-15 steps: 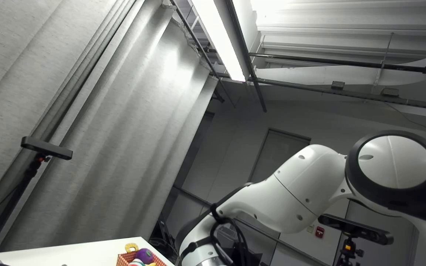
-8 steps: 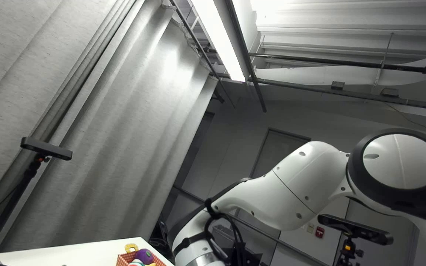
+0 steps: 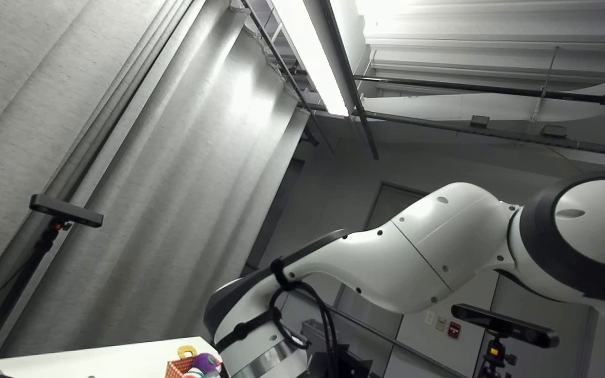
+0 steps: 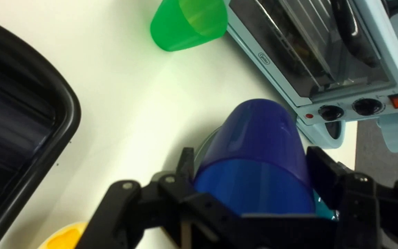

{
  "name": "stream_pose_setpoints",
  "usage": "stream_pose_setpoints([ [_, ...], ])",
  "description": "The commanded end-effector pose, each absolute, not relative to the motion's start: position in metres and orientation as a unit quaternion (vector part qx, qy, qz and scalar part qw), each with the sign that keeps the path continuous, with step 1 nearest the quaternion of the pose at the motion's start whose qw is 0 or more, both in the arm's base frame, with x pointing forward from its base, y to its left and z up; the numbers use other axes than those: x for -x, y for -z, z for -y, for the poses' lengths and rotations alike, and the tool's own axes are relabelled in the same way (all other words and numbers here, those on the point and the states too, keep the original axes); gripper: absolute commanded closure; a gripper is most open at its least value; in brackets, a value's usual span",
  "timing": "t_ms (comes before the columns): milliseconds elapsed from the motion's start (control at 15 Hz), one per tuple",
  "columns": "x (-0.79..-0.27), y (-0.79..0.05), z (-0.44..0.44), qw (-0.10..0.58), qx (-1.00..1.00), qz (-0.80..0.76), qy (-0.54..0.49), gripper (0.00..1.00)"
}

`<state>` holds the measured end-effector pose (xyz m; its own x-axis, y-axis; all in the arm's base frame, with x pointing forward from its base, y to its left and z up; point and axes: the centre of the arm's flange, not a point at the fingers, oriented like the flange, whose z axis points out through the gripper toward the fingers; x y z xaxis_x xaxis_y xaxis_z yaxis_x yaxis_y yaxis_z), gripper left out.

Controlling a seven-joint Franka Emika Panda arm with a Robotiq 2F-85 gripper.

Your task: Pick up the blue cup and pour its contents in the white bowl

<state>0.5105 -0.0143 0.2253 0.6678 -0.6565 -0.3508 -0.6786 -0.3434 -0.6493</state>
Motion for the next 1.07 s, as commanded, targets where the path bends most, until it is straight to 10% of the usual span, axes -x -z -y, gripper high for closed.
stream_pose_setpoints([
  [0,-0.525,-0.254,-0.007,0.344,0.864,-0.368,0.003,0.44],
  [1000,-0.546,-0.26,-0.107,0.065,0.977,-0.198,0.032,0.44],
])
